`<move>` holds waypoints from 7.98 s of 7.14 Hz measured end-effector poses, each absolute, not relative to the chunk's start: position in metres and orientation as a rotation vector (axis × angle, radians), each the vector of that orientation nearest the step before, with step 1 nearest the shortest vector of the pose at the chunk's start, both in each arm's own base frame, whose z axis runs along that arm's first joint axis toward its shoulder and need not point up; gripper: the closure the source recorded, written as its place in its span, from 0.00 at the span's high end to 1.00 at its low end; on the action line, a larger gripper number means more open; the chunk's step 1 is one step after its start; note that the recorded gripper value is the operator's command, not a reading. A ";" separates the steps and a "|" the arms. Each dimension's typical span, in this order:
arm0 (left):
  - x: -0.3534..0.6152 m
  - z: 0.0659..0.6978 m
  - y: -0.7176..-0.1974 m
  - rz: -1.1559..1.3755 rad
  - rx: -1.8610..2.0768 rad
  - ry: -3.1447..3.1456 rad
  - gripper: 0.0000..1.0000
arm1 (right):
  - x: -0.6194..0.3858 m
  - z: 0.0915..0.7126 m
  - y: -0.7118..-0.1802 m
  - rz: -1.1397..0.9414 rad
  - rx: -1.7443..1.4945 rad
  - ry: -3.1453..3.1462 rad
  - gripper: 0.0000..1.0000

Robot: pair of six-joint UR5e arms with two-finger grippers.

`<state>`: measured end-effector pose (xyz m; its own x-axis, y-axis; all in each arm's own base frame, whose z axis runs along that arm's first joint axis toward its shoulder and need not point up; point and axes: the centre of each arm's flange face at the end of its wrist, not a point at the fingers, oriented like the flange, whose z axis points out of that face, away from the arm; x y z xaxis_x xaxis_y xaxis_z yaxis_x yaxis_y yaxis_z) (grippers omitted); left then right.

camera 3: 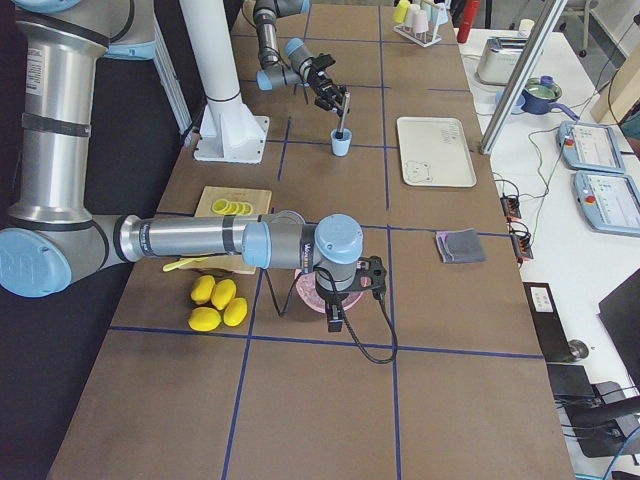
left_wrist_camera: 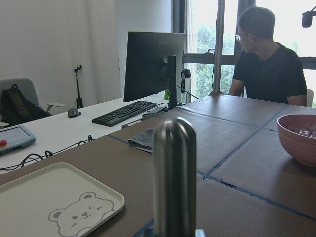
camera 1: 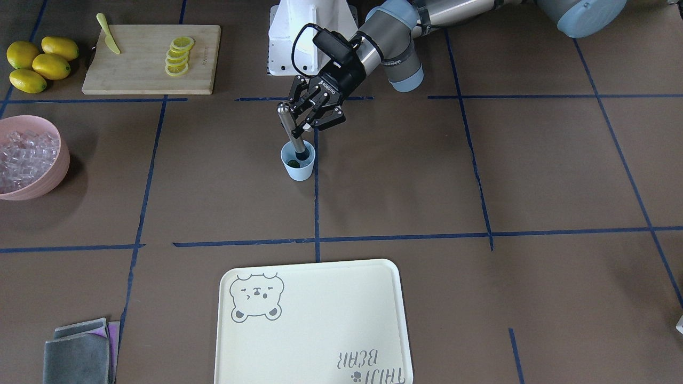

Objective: Mash ice and strawberries in cup
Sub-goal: 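Press the muddler down on the ice and strawberry in the cup, then lift the muddler out of the cup with the left gripper, then carry the muddler with the left gripper back to its spot, then lower the muddler onto the table and open the left gripper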

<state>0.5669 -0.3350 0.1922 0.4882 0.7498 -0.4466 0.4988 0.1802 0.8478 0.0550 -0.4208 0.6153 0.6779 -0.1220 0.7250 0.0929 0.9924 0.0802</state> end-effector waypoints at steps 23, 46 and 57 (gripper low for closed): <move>0.356 0.248 -0.481 0.036 0.626 0.865 0.03 | 0.054 0.628 -0.420 -0.116 0.015 -0.815 1.00; 0.169 0.689 -0.517 0.105 -0.193 0.636 0.64 | 0.053 0.629 -0.419 -0.115 0.012 -0.817 1.00; 0.022 0.582 -0.519 0.136 0.089 0.833 1.00 | 0.052 0.621 -0.431 -0.134 0.032 -0.792 1.00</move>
